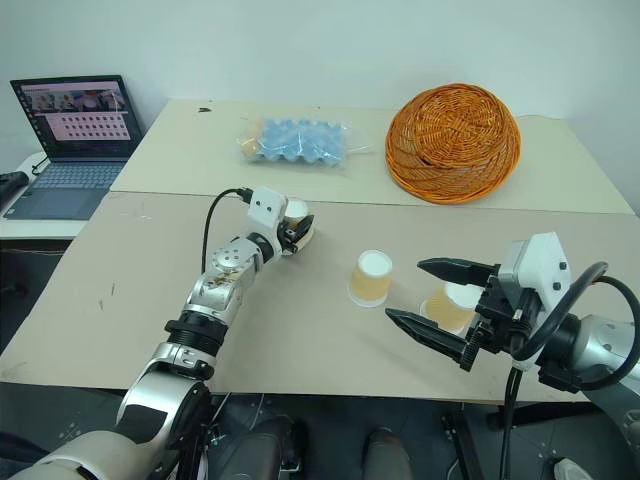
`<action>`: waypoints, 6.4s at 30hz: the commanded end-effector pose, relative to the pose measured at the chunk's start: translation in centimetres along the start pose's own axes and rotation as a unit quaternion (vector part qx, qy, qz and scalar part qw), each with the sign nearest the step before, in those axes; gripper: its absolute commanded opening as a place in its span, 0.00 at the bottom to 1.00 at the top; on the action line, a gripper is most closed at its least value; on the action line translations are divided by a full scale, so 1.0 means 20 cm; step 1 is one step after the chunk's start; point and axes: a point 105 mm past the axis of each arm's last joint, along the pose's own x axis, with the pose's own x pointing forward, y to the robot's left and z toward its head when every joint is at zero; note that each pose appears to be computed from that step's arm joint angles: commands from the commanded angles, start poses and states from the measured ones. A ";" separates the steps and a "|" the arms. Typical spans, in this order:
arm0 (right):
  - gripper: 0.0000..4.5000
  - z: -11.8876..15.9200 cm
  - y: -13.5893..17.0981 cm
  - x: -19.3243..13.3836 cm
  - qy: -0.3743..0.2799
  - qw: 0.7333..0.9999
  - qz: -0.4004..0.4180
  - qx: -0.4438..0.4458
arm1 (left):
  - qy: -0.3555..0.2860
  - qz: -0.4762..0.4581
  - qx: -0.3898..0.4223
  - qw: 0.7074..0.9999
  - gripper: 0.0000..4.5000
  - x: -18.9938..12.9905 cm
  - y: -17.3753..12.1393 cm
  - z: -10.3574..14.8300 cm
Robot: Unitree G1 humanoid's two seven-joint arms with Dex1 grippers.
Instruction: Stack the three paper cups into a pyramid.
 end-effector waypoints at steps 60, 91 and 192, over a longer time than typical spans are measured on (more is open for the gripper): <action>1.00 0.00 -0.01 -0.05 0.009 0.999 -0.046 -0.026 | 0.015 -0.442 0.074 0.894 0.43 -0.26 -0.36 0.01; 1.00 0.02 -0.01 -0.06 0.003 0.999 -0.044 -0.028 | 0.035 -0.430 0.068 0.900 0.99 -0.30 -0.30 -0.02; 0.58 -0.48 -0.48 -0.04 0.036 0.974 -0.216 0.066 | 0.029 -0.439 0.073 0.895 1.00 -0.81 -0.18 0.44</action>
